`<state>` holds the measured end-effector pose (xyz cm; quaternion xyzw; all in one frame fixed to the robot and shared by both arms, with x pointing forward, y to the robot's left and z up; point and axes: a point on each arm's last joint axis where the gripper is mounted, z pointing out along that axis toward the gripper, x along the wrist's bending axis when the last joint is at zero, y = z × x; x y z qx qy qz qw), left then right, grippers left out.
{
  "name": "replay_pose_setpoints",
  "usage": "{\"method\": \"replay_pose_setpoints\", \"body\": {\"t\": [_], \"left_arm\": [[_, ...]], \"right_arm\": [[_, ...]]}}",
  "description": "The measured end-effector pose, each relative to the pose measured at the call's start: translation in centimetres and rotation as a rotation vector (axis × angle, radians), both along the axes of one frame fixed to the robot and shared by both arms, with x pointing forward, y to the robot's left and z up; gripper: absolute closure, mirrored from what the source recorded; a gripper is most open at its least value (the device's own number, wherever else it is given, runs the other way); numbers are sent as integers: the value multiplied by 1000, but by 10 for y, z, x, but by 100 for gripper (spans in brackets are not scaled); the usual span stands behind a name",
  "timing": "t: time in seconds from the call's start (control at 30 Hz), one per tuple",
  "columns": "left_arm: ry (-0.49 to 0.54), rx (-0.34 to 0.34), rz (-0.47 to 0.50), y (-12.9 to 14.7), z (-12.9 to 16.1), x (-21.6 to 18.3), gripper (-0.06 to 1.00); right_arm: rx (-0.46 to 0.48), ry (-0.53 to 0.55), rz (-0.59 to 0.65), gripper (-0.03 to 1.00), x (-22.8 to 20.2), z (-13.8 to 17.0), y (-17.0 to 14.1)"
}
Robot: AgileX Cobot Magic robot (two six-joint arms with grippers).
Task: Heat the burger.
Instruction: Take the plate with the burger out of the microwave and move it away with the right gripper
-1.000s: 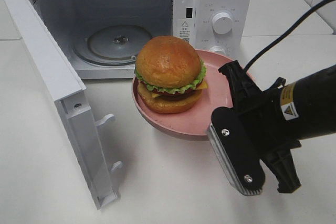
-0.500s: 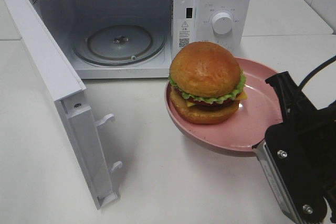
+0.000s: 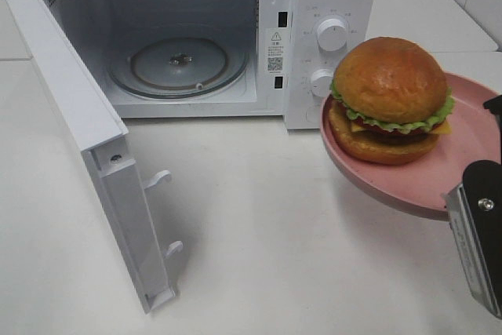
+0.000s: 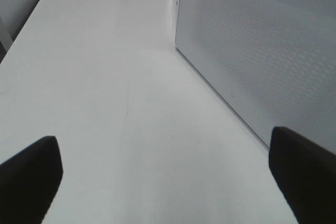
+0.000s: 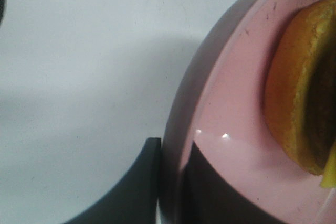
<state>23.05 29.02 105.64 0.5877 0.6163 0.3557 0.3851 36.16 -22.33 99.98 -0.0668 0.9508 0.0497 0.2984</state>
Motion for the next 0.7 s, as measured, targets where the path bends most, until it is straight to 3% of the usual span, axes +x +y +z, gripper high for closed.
{"method": "replay_pose_setpoints", "body": {"t": [0.13, 0.3, 0.4, 0.47, 0.7], "left_arm": [[0, 0, 0, 0, 0, 0, -5], [0, 0, 0, 0, 0, 0, -5], [0, 0, 0, 0, 0, 0, -5], [0, 0, 0, 0, 0, 0, -5], [0, 0, 0, 0, 0, 0, -5]], "right_arm": [[-10, 3, -76, 88, 0, 0, -5], [0, -30, -274, 88, 3, 2, -15], [1, -34, -296, 88, 3, 2, -16], [5, -42, -400, 88, 3, 2, -22], [40, -27, -548, 88, 1, 1, -27]]}}
